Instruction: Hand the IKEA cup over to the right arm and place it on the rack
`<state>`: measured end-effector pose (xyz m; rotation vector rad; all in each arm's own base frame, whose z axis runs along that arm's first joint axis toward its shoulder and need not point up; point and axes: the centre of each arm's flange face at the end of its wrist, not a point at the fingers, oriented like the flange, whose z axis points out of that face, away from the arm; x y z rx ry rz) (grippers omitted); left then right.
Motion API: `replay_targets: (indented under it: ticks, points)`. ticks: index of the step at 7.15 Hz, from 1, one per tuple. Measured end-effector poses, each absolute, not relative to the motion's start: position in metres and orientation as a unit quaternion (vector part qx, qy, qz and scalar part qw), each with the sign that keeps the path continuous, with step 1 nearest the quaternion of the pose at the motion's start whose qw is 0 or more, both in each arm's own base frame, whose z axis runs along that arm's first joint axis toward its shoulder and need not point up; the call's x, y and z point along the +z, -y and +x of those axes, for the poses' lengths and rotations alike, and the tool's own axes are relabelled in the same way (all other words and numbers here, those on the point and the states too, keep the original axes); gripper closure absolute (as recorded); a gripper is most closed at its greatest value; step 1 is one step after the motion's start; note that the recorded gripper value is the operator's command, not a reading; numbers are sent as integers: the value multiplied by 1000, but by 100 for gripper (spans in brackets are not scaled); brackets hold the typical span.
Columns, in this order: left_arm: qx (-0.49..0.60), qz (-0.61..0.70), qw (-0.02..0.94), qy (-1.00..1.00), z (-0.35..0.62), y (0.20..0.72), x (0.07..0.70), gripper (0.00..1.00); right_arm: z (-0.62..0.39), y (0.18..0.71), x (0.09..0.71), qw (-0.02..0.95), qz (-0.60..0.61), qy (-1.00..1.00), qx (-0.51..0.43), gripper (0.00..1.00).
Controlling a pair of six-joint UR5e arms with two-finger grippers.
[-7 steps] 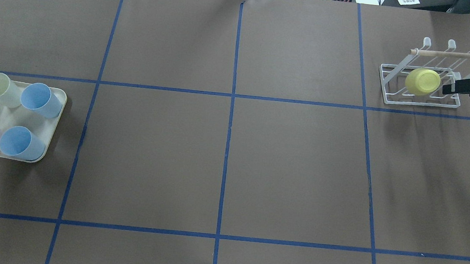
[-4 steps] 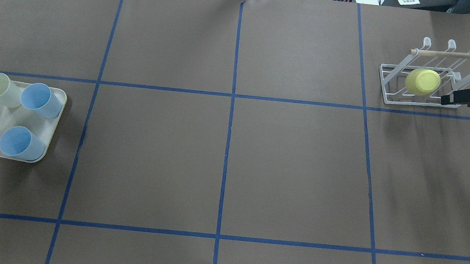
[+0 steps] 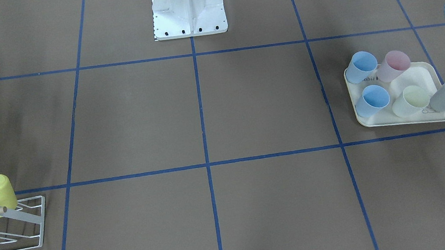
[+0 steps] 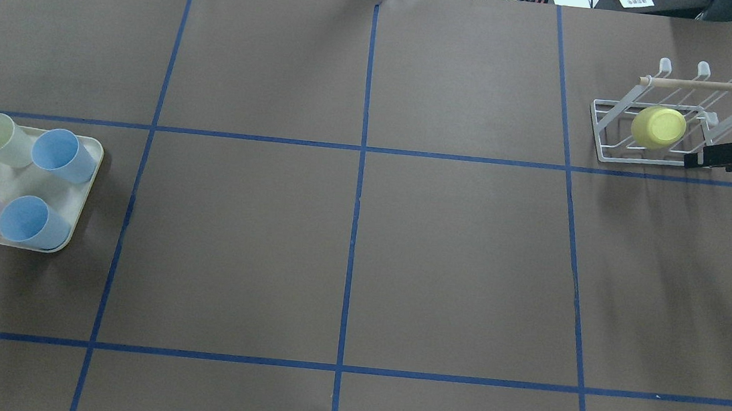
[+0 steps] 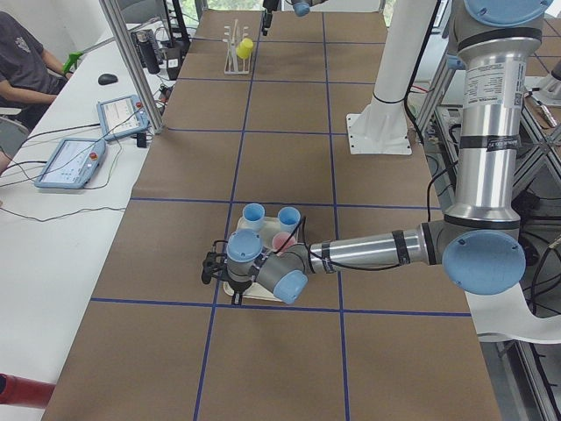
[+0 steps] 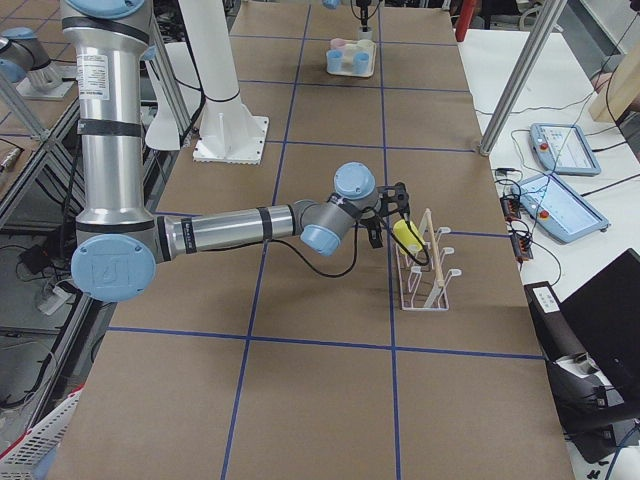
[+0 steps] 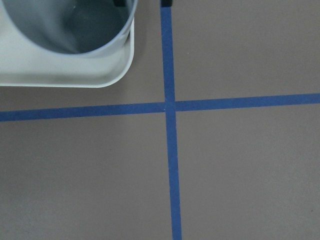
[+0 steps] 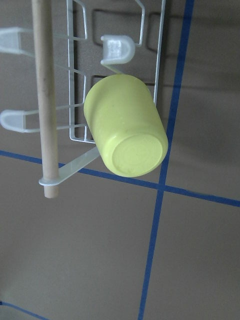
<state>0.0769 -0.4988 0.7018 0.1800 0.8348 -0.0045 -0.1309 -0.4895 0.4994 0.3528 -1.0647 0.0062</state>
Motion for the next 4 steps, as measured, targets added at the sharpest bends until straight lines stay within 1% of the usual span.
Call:
replay_targets:
  ticks: [2, 4]
  points:
    - [0, 74, 895, -439, 72, 504, 686, 100, -131, 489, 496, 846, 169, 506, 1, 2]
    - [-23, 100, 888, -449, 34, 509, 667, 100, -132, 490, 491, 845, 174, 506, 1, 2]
